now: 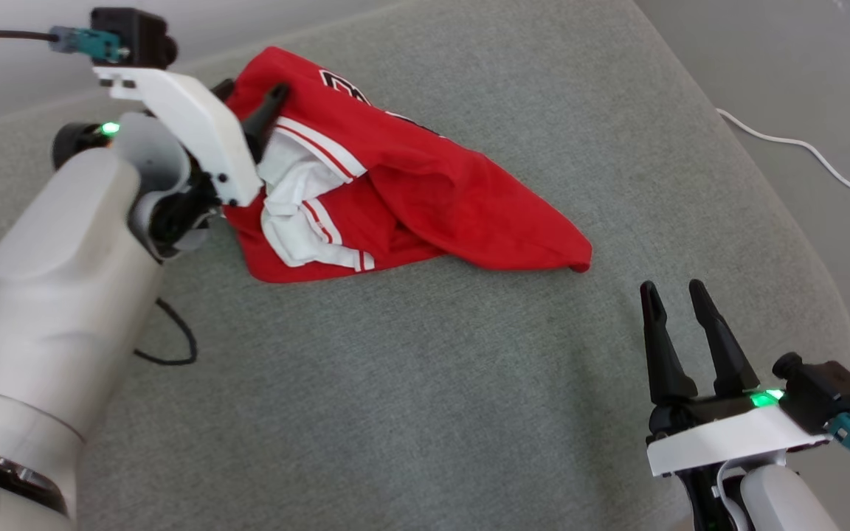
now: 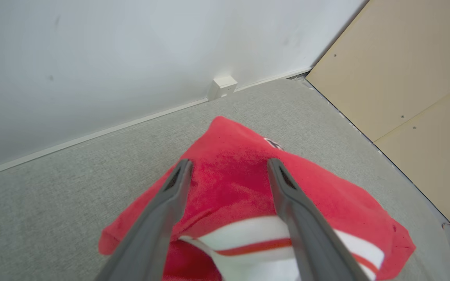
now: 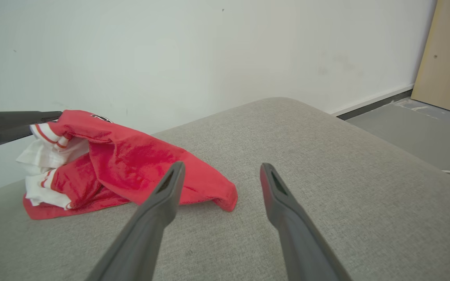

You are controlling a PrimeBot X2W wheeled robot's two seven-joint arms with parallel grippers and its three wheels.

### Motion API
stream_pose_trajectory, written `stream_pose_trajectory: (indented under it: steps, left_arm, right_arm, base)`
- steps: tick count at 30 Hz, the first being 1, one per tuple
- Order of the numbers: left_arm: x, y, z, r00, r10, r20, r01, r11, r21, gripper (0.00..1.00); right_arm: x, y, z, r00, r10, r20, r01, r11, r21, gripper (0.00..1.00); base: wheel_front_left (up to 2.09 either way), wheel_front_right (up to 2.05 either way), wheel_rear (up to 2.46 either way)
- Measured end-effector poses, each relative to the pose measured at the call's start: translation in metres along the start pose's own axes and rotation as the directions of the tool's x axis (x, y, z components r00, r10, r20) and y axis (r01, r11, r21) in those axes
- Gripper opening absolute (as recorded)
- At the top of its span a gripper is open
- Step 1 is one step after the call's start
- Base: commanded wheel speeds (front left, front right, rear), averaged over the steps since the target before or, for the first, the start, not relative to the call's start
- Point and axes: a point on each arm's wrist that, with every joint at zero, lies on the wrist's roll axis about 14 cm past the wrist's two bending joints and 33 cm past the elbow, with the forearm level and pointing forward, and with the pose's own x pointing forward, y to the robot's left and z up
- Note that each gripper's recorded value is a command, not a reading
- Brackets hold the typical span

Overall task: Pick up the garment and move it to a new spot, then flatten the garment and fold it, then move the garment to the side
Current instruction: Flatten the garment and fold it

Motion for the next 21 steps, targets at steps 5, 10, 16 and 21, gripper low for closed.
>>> stream_pose_trajectory:
  steps: [5,10,16,21]
  left_arm:
    - [-0.019,-0.032,0.032,0.99,-0.087,0.107,0.081,0.995,0.064,1.0]
    - [-0.064,-0.039,0.063,0.966,-0.101,0.238,0.064,0.985,0.158,1.0]
    - [-0.114,-0.031,0.048,0.94,-0.049,0.339,-0.002,0.989,0.147,1.0]
    - [-0.136,-0.029,0.009,0.937,0.033,0.349,-0.056,0.997,0.055,1.0]
  right_arm:
    - [-0.005,0.001,-0.005,1.0,0.006,-0.014,-0.007,1.0,-0.02,1.0]
    - [-0.005,0.019,-0.001,0.998,0.07,0.008,-0.069,0.997,-0.036,1.0]
    - [-0.005,0.046,0.0,0.988,0.153,0.022,-0.152,0.988,-0.037,1.0]
    - [-0.001,0.062,0.009,0.979,0.198,0.055,-0.196,0.98,-0.037,1.0]
  base:
    - [0.0,0.0,0.0]
    - [0.0,0.0,0.0]
    - [0.0,0.0,0.0]
    - [0.0,0.0,0.0]
